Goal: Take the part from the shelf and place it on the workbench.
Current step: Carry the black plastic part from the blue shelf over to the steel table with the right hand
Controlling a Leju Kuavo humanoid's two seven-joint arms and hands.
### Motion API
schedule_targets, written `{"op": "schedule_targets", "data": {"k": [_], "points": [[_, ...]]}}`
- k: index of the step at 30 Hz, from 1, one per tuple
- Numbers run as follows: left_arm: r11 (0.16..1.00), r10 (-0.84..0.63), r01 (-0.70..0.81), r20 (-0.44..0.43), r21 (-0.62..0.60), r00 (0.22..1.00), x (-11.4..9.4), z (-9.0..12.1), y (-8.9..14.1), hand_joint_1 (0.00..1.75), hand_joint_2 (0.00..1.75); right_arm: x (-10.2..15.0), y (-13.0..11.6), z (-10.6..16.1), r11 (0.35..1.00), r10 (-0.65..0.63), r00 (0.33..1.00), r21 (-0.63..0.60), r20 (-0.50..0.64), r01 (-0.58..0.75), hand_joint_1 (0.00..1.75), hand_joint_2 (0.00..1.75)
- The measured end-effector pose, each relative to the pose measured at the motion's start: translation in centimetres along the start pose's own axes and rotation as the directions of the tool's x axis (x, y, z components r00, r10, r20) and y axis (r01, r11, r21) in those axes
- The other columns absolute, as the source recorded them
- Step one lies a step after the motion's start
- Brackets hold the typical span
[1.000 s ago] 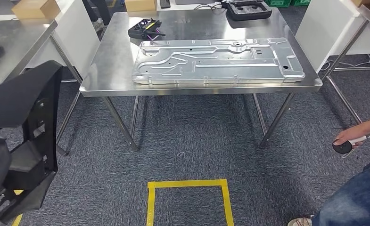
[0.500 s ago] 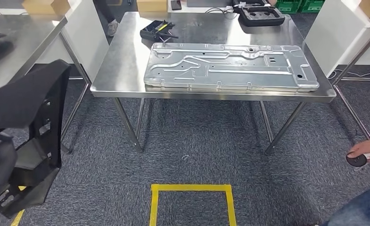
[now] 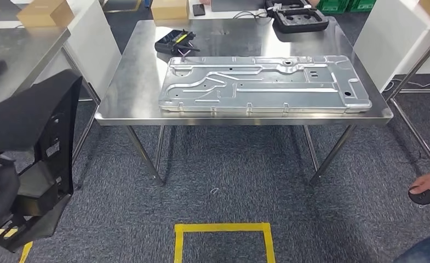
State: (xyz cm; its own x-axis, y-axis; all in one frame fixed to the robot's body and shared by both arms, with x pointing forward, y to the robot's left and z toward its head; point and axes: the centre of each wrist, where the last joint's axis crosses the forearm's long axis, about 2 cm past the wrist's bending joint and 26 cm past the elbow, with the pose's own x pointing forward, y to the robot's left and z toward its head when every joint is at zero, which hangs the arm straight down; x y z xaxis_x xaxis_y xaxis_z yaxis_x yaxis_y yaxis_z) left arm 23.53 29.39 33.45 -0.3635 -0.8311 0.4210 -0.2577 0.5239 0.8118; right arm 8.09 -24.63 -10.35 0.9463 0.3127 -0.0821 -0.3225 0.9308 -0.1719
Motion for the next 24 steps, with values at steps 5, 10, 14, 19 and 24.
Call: {"op": "schedule_targets", "data": {"k": [5,10,14,19,24], "points": [[1.0,-0.004,0.004,0.001,-0.001,1.0,0.0,-0.04,0.07,1.75,1.75,0.16,0.05,0.06,1.0,0.0,1.0,0.002,0.004,0.0,0.0,0.0],[1.0,-0.003,0.003,0.006,-0.003,1.0,0.07,-0.05,0.09,1.75,1.75,0.17,0.11,0.07,1.0,0.0,1.0,0.003,0.006,0.0,0.0,0.0],[1.0,-0.002,0.002,0.006,-0.007,1.0,0.07,-0.01,0.03,1.75,1.75,-0.02,0.18,0.03,1.0,0.001,1.0,0.004,0.002,-0.001,0.0,0.0],[1.0,-0.002,0.002,0.006,-0.009,1.0,0.08,-0.01,0.03,1.75,1.75,-0.17,0.15,-0.02,1.0,0.001,1.0,0.004,-0.001,-0.001,0.0,0.0],[1.0,0.0,0.0,0.008,-0.007,1.0,0.09,-0.08,0.17,1.75,1.75,-0.04,0.08,0.0,1.0,-0.013,1.0,0.01,-0.001,0.013,0.0,0.0]]}}
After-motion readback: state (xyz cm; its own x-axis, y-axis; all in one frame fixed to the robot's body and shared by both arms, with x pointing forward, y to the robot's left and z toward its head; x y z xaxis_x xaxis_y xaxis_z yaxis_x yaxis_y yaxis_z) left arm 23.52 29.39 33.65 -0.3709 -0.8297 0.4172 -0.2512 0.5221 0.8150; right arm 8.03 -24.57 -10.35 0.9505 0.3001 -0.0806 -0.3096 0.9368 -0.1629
